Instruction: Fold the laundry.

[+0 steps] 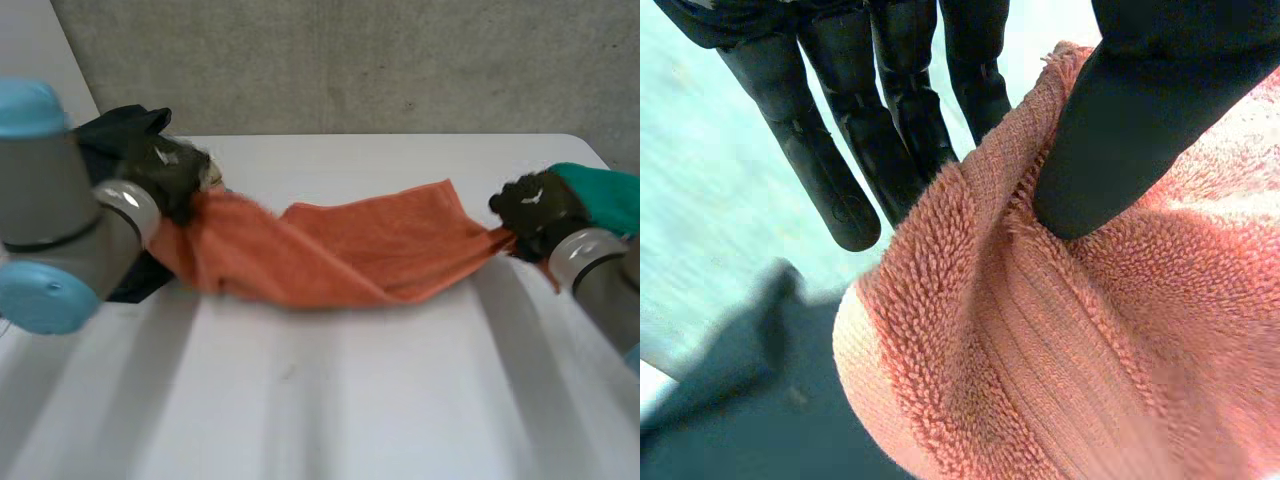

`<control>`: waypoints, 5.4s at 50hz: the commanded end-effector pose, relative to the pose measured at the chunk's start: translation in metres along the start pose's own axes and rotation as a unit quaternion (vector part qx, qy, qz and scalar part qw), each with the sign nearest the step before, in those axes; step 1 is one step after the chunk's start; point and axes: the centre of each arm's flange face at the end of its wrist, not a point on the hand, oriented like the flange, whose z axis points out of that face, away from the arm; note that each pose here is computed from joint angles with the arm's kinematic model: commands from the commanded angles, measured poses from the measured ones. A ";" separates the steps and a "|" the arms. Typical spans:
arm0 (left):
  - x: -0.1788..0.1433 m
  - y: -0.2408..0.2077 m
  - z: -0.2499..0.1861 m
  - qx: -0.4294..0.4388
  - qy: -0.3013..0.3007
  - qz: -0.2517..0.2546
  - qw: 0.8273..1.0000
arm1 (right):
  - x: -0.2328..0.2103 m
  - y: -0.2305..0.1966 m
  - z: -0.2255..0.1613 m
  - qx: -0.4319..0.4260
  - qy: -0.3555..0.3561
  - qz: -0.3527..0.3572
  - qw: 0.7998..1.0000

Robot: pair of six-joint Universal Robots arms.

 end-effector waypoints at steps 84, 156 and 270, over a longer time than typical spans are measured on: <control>0.034 0.080 -0.107 -0.126 0.125 0.075 0.981 | 0.029 0.060 -0.060 -0.253 -0.122 -0.100 0.954; 0.065 0.108 0.088 0.006 0.013 0.110 0.994 | 0.012 0.095 0.114 -0.072 0.011 -0.020 0.997; 0.030 0.028 -0.026 0.115 0.029 -0.091 0.989 | -0.146 -0.057 -0.020 0.206 -0.115 -0.057 0.970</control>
